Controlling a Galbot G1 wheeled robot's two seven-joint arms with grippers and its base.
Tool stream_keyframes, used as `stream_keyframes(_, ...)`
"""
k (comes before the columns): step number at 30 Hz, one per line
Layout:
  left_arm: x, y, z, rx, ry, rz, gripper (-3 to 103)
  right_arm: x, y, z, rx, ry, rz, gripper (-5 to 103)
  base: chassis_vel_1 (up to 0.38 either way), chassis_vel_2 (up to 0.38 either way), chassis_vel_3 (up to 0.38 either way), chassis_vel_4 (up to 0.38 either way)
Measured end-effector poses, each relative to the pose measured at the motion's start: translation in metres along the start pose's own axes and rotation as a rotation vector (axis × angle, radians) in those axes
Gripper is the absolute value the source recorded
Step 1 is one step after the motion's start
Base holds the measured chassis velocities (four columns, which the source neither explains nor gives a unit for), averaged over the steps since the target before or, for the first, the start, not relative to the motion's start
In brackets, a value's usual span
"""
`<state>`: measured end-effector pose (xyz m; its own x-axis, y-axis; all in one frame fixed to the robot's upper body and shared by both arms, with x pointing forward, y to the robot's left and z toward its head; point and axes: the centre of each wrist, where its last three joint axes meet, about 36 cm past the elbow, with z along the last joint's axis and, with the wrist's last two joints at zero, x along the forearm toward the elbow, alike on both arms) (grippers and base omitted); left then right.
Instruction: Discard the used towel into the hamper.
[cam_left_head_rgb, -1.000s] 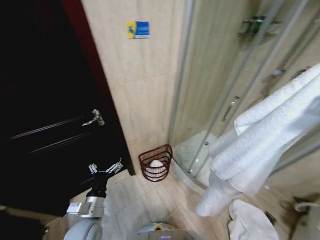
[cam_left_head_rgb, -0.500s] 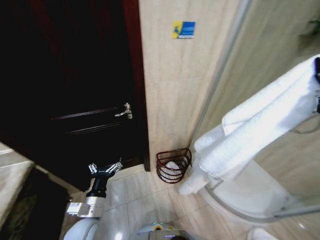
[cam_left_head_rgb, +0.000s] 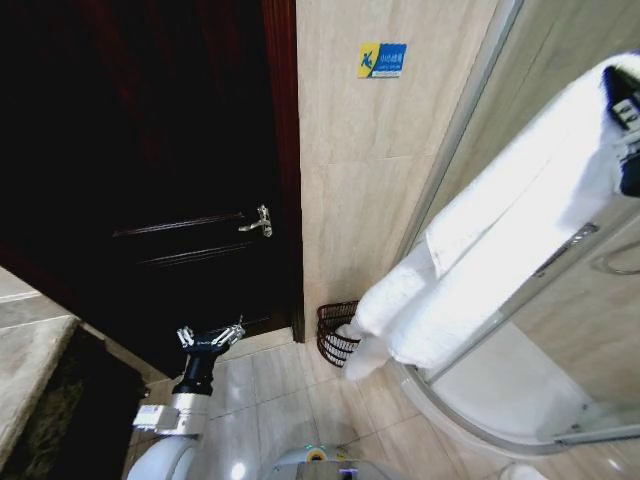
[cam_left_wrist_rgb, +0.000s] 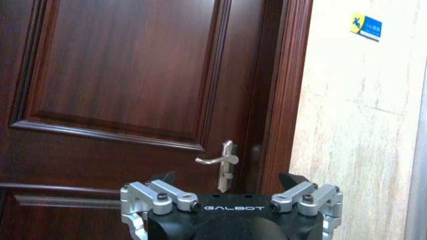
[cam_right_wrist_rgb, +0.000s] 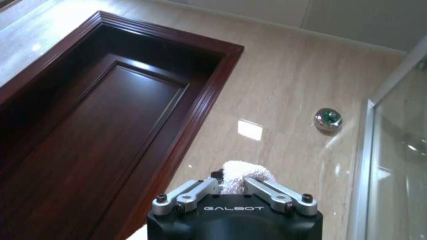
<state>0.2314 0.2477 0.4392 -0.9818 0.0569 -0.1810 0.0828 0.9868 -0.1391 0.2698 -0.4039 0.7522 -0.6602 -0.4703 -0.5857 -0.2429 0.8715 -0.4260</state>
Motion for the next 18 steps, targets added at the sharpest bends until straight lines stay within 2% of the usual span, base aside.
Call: stream_keyframes(18,0.0,0.0,0.0,0.0,0.0,0.0,100,-0.027,-0.04,0.012,0.029,0.017,-0.013,2,0.0,0.0,0.0,0.0)
